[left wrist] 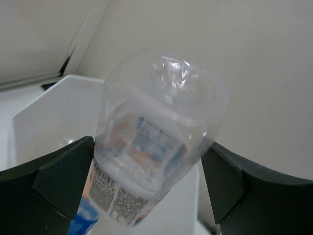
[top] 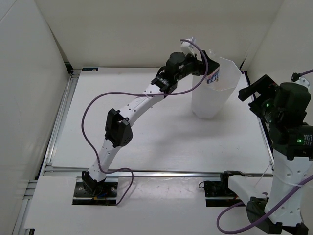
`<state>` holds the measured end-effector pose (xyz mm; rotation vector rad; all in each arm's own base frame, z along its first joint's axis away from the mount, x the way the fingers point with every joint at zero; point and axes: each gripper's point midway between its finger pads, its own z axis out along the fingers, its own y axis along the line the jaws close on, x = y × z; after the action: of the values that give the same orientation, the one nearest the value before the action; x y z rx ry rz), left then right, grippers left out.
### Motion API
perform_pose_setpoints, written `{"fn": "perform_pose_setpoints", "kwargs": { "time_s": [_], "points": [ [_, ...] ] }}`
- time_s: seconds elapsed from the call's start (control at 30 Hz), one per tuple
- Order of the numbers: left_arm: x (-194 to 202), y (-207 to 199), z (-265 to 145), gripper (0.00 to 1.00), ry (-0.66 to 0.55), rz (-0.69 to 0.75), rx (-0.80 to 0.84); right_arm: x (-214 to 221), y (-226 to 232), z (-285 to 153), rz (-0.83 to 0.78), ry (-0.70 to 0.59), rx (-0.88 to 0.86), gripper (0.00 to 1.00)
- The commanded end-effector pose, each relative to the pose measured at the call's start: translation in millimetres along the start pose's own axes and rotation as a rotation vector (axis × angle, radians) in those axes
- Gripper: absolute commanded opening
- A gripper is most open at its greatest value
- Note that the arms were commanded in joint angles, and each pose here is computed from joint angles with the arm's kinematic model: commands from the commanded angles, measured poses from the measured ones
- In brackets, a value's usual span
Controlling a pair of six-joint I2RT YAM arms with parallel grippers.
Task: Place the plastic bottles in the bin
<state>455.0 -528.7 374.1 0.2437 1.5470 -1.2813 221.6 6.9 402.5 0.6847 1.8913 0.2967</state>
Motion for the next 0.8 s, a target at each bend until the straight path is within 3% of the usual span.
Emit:
{"fn": "perform_pose_setpoints", "kwargs": {
  "time_s": [0.0, 0.2, 0.37, 0.4, 0.43, 0.47, 0.5, 0.53, 0.57, 0.6, 0.73, 0.77],
  "points": [
    [-69, -46, -46, 1.00, -0.030, 0.176, 0.039, -19, 4, 0, 0.007, -0.050, 0.018, 1.00],
    [-69, -16, -97, 1.00, 0.076, 0.304, -0.064, -26, 19, 15, -0.006, -0.016, -0.005, 1.00],
    [-79, -41, -116, 1.00, 0.149, 0.401, 0.027, -32, 27, 23, -0.012, -0.033, -0.028, 1.00],
    [-89, -36, -124, 1.00, 0.127, 0.426, -0.030, -35, 29, 24, -0.010, -0.045, -0.037, 1.00],
    [-73, -14, -134, 1.00, 0.165, 0.430, -0.106, -37, 32, 24, -0.029, -0.048, -0.055, 1.00],
    [-99, -29, -160, 1.00, 0.106, 0.456, -0.144, -35, 31, 29, -0.043, -0.037, -0.047, 1.00],
    [-106, -15, -175, 1.00, 0.076, 0.473, -0.248, -35, 31, 29, -0.055, -0.037, -0.047, 1.00],
    [-81, 17, -195, 1.00, 0.141, 0.461, -0.324, -34, 31, 34, -0.056, -0.026, -0.039, 1.00],
    [-100, 6, -225, 1.00, 0.092, 0.458, -0.336, -34, 29, 32, -0.082, -0.025, -0.038, 1.00],
    [-105, 24, -247, 1.00, 0.079, 0.459, -0.413, -28, 28, 39, -0.096, 0.001, -0.033, 1.00],
    [-91, 69, -343, 1.00, 0.027, 0.432, -0.682, -2, 28, 52, -0.163, 0.108, -0.075, 1.00],
    [-68, 95, -368, 1.00, 0.056, 0.420, -0.774, 4, 33, 53, -0.177, 0.135, -0.112, 1.00]
  ]
}}
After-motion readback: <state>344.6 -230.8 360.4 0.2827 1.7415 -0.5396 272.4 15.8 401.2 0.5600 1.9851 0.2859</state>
